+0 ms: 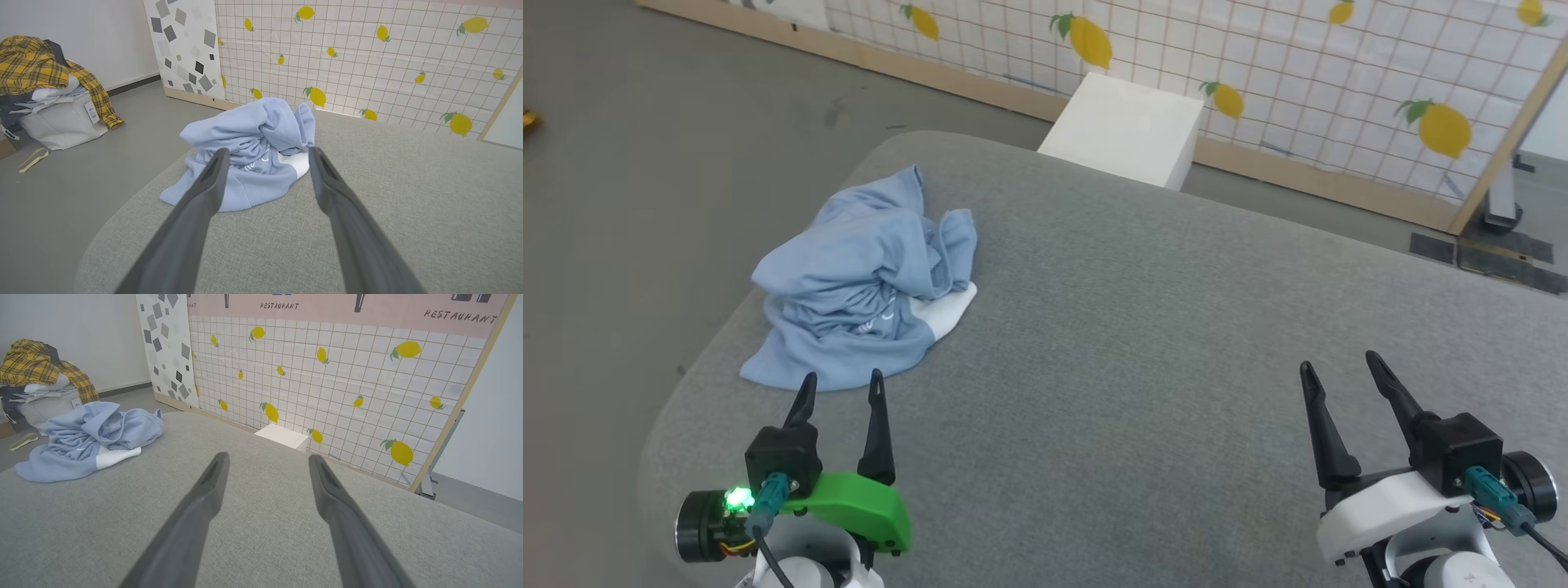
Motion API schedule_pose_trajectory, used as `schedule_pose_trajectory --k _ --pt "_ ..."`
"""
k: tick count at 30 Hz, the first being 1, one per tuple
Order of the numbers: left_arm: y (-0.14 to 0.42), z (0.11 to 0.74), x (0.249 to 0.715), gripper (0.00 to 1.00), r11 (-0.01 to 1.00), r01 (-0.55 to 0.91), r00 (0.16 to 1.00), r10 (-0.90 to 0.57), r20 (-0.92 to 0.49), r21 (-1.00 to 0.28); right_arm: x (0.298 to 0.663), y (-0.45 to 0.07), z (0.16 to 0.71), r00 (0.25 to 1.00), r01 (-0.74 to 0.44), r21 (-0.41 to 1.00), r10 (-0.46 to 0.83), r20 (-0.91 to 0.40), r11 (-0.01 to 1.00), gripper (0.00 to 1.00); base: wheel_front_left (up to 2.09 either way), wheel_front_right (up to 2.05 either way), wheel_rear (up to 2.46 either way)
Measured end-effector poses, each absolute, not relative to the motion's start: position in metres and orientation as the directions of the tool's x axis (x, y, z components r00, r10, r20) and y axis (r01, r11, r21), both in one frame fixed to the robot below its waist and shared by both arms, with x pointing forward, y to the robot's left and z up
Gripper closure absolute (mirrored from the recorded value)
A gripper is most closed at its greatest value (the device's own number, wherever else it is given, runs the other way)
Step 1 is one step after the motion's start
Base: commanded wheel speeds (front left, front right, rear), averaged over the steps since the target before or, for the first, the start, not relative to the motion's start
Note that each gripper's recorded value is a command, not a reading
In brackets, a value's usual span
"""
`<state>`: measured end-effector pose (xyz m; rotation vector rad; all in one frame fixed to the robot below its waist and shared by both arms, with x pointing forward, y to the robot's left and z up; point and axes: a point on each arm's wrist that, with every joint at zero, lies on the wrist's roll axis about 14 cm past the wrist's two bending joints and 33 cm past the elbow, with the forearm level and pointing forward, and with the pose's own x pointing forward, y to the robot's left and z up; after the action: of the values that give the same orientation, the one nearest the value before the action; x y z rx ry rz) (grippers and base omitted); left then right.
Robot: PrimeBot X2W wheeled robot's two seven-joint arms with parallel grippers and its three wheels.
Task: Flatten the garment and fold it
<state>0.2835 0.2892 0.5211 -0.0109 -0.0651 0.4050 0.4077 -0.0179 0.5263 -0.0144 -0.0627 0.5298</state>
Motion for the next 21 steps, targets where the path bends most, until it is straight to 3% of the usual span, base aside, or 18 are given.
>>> schedule_pose_trajectory --k 21 --pt "0.317 0.517 0.246 0.0 0.861 -0.507 0.859 0.508 0.068 -0.037 0.408 0.028 0.526 0.792 -0.606 -0.016 0.606 0.076 0.795 0.0 0.0 0.0 0.0"
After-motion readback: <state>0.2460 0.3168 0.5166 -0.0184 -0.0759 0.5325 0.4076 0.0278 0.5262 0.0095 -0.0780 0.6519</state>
